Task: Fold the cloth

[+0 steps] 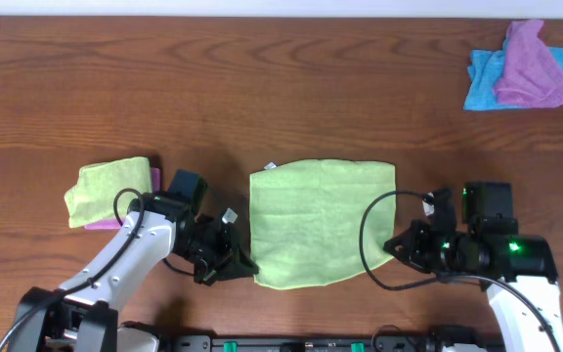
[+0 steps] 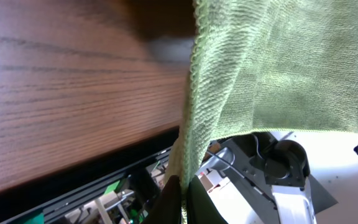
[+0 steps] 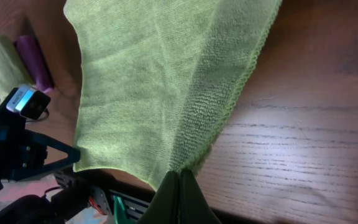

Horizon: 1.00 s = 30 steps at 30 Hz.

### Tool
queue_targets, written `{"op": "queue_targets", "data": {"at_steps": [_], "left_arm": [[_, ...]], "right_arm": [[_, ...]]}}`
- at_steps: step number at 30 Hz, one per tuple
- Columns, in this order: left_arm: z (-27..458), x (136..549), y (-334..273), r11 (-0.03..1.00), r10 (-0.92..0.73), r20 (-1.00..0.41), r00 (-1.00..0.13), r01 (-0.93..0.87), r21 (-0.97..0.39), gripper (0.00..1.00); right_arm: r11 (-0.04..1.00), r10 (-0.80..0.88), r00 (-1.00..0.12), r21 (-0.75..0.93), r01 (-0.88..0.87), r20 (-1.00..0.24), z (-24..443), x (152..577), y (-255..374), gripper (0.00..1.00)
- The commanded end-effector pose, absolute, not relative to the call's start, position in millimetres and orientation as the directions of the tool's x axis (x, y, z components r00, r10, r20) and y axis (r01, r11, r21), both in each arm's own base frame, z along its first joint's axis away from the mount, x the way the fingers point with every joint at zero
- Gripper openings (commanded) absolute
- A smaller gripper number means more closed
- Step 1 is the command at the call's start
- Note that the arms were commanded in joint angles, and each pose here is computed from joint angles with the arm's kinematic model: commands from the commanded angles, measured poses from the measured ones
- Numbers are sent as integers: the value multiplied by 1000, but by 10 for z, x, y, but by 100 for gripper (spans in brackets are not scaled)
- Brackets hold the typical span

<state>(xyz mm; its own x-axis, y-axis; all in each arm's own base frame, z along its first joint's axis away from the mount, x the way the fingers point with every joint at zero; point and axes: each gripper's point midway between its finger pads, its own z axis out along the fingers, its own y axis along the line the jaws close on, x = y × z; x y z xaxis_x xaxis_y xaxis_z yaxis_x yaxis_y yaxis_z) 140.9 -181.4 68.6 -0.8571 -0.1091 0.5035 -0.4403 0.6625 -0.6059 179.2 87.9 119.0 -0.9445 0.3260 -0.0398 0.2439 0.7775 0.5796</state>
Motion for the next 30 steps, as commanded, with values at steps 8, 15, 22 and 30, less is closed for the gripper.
{"op": "queue_targets", "data": {"at_steps": [8, 15, 22, 30], "left_arm": [[646, 1398, -1759, 685, -114, 484, -868, -421, -594, 6], [689, 1368, -1785, 666, -122, 522, -844, -459, -588, 5], [700, 1363, -1792, 658, -140, 544, -827, -489, -573, 6], [703, 1601, -1869, 600, -222, 543, -810, -552, -579, 6]], "right_arm": [[782, 327, -944, 572, 249, -36, 1177, 1769, 886, 1], [769, 356, -935, 570, 288, -7, 1173, 1752, 886, 1], [770, 377, -926, 566, 295, -31, 1174, 1825, 857, 1], [792, 402, -904, 550, 265, -143, 1201, 2070, 762, 1]]}}
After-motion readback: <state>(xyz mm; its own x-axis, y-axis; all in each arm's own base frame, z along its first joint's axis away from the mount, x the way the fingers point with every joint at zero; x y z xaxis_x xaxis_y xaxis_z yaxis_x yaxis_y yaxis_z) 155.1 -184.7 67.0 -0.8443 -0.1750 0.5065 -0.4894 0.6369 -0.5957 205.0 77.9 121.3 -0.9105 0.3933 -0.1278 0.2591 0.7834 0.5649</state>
